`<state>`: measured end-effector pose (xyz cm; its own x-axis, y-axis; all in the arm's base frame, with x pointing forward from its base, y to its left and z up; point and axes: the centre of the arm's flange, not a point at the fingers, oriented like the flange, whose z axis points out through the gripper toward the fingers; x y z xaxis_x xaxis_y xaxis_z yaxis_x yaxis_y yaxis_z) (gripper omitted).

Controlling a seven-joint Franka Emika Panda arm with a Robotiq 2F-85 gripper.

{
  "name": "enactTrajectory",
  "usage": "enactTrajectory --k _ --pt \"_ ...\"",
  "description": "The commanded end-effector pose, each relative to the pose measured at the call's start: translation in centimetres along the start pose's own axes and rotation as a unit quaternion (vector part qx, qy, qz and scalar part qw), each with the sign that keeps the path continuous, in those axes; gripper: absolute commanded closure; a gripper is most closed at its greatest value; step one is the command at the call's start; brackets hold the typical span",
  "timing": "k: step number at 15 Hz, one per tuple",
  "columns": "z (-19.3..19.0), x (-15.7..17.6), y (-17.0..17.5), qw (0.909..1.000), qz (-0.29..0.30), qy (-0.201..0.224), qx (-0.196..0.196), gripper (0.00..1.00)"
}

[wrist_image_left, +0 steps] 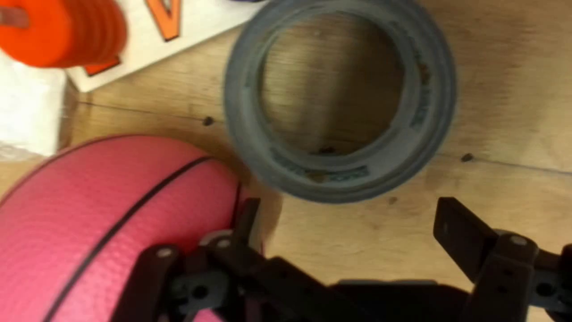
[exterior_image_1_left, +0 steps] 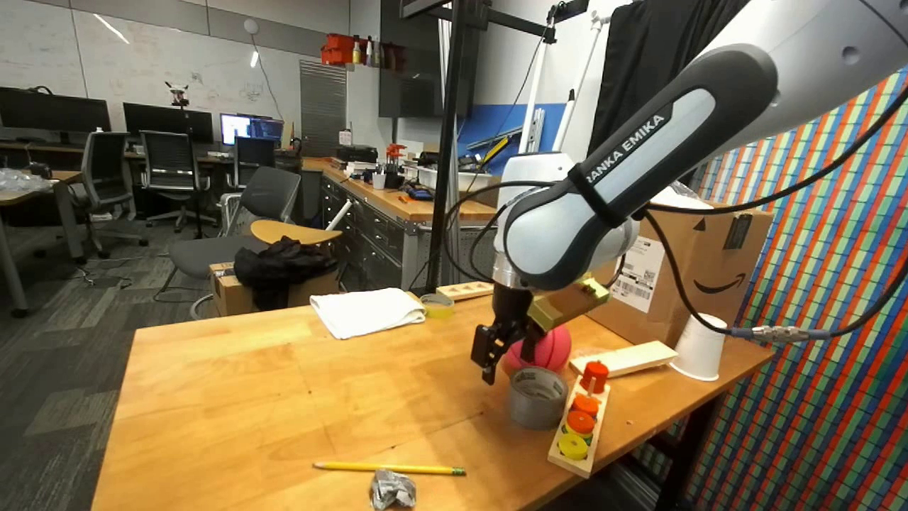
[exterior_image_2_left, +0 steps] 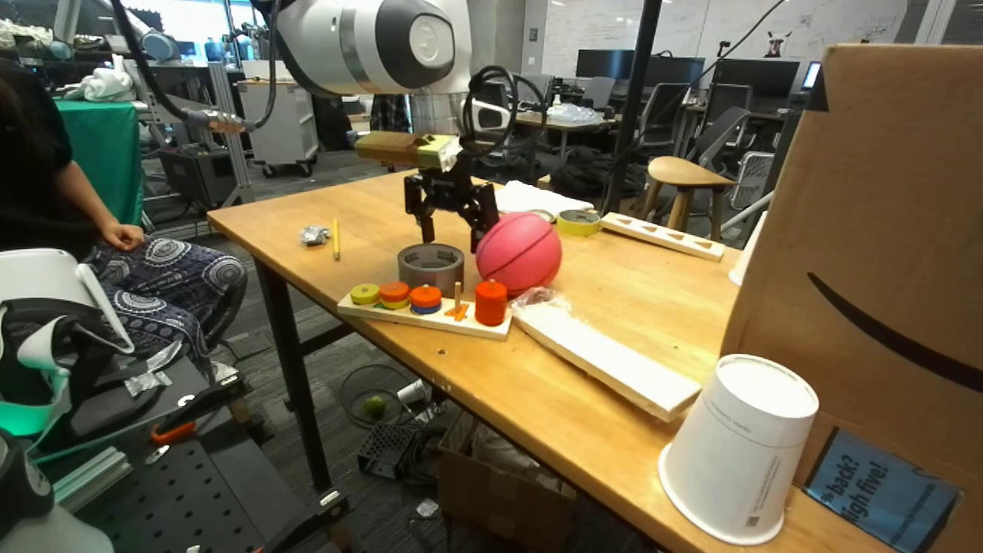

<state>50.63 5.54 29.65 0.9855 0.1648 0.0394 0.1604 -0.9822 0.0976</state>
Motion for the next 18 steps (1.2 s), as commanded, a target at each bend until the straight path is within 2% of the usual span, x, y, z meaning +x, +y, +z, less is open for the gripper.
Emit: enactTrajectory --k 1,5,8,13,18 --pt "-5.6 -2.6 4.9 0.9981 0.028 0.045 -0.032 0.00" --pt "-11.3 -5.4 4.5 0.9904 0.015 0.099 -0.095 0.00" --pt "-13.5 -6.6 1.6 0.9867 -0.012 0.115 -0.114 0.00" --pt "-14.1 -7.7 -5.9 0.9853 -0.070 0.123 -0.095 0.00" --pt "-13.5 -7.8 -12.0 0.9835 -0.117 0.129 -0.051 0.00"
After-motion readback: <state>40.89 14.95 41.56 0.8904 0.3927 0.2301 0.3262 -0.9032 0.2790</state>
